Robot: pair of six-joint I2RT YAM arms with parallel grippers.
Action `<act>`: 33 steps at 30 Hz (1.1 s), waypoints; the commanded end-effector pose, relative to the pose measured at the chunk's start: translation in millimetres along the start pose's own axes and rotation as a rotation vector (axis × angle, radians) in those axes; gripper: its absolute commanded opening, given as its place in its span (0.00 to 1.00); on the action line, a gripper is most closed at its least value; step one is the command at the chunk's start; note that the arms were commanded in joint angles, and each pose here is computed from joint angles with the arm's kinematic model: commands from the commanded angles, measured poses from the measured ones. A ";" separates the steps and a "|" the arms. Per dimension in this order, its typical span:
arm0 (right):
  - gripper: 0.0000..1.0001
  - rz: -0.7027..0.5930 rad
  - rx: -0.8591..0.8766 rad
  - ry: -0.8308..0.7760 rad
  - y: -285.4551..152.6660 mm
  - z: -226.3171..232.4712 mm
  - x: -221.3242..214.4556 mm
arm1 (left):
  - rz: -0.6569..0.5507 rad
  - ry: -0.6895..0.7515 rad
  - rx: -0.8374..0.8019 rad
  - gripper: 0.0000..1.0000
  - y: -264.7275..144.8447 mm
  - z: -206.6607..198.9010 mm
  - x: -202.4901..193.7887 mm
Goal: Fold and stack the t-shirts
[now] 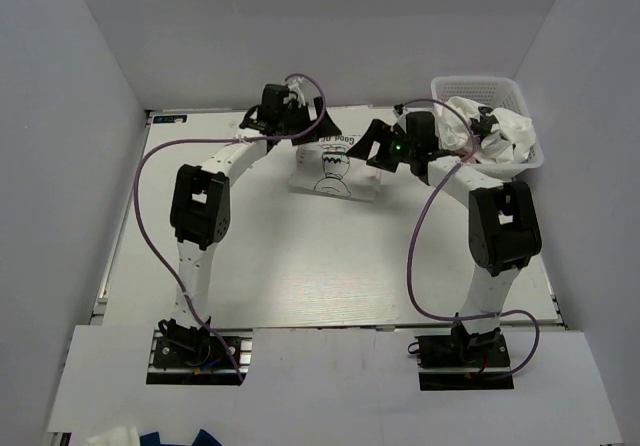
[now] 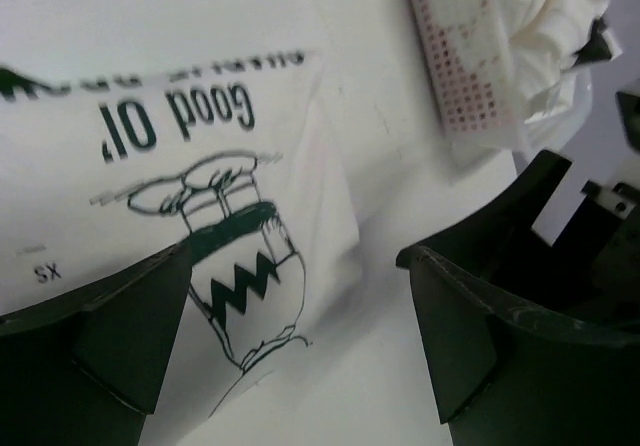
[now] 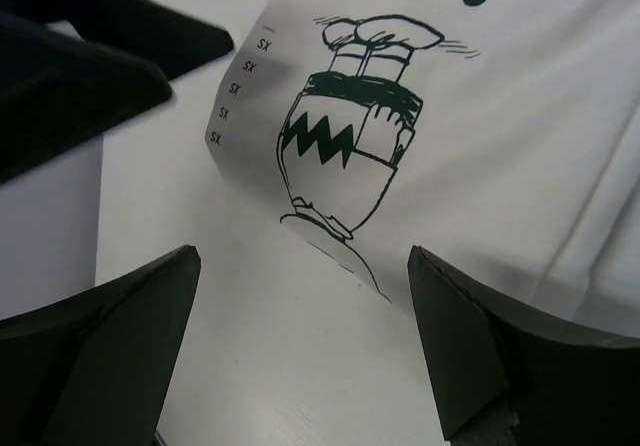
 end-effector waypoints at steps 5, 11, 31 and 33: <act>0.90 0.047 0.114 0.117 28.4 -18.5 -46.7 | 0.165 -0.135 0.054 1.00 -11.8 41.7 -72.8; 0.90 0.218 -0.080 0.214 33.6 -62.1 -100.9 | 0.181 -0.148 0.301 1.00 -6.4 101.2 -81.2; 0.90 0.155 -0.218 -0.059 -82.7 6.3 -44.8 | 0.118 0.019 0.449 1.00 -42.7 56.5 -12.6; 0.90 0.165 -0.277 -0.045 -98.7 5.8 -49.4 | 0.141 0.028 0.460 1.00 -41.6 54.5 -7.9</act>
Point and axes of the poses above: each gripper's point midway between its finger pads, its own y axis out along the fingers, its own z axis along the line the jaws close on, x = y × z, the point moved 6 cm from there along -y, back along the fingers, and after that the axes turned 9 degrees about -y, right-handed, at the moved point
